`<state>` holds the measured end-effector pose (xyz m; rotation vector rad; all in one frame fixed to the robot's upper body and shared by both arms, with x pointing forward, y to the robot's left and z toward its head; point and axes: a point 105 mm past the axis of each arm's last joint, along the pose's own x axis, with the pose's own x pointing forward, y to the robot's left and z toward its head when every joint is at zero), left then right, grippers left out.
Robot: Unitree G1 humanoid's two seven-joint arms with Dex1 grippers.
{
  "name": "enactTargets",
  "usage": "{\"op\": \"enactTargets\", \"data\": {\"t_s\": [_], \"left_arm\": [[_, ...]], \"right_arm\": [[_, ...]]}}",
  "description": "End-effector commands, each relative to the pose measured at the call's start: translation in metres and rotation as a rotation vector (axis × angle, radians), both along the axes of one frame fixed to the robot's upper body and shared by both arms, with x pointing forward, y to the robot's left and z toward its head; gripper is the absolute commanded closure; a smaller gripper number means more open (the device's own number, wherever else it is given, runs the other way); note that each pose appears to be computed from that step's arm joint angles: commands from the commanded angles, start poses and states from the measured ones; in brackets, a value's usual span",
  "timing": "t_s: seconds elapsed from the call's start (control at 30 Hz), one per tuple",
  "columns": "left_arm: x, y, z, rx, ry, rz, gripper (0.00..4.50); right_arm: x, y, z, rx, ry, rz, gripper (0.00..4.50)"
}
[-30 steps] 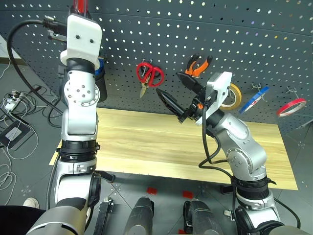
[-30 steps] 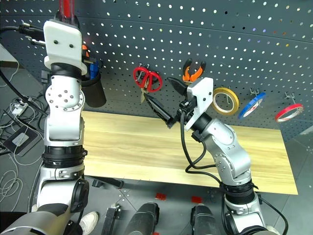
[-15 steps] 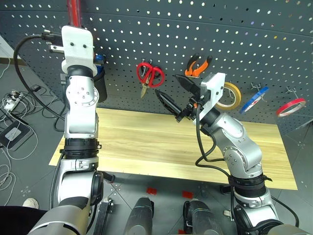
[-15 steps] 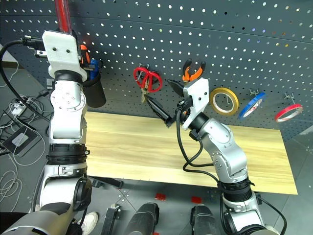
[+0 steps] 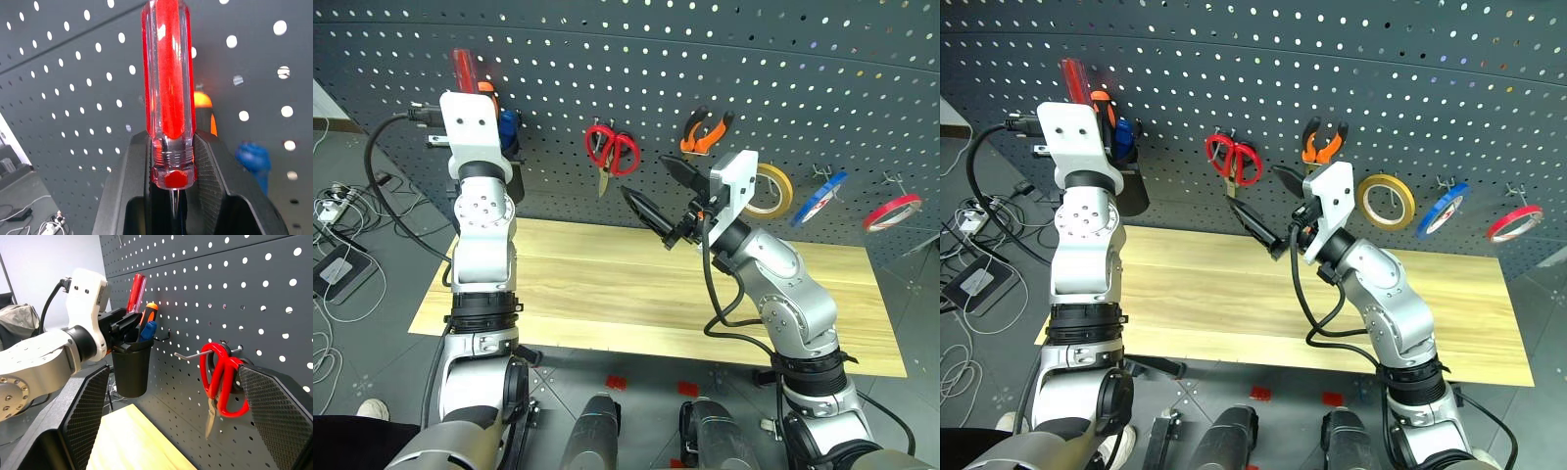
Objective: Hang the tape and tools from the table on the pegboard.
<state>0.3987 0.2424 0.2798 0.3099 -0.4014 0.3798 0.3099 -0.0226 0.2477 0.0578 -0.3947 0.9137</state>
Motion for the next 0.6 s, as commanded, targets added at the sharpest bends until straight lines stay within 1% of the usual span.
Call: {"op": "enactTargets", "data": {"t_s": [0.03,0.2,0.23,0.27,0.3,0.53,0.6], "left_arm": [[-0.011,-0.003,0.02,0.013,-0.076,-0.007,2.39],[-0.009,-0.004,0.023,0.018,-0.077,-0.017,0.82],[-0.009,-0.005,0.023,0.018,-0.078,-0.02,0.57],[-0.009,-0.006,0.024,0.018,-0.078,-0.022,0.19],[-0.009,-0.006,0.024,0.017,-0.079,-0.024,0.05],[-0.01,-0.012,0.025,0.005,-0.087,-0.052,0.05],[-0.015,-0.016,0.03,-0.019,-0.119,-0.074,0.05]], "right_arm": [[-0.006,-0.001,0.008,0.015,-0.032,0.012,0.0],[-0.005,0.0,0.008,0.013,-0.03,0.008,0.0],[-0.005,-0.001,0.008,0.01,-0.029,0.006,0.0],[-0.005,-0.001,0.007,0.009,-0.028,0.005,0.0],[-0.004,-0.001,0.007,0.008,-0.028,0.005,0.0],[-0.003,-0.001,0.008,0.012,-0.031,-0.003,0.0],[-0.004,-0.002,0.008,0.014,-0.03,-0.005,0.0]]}}
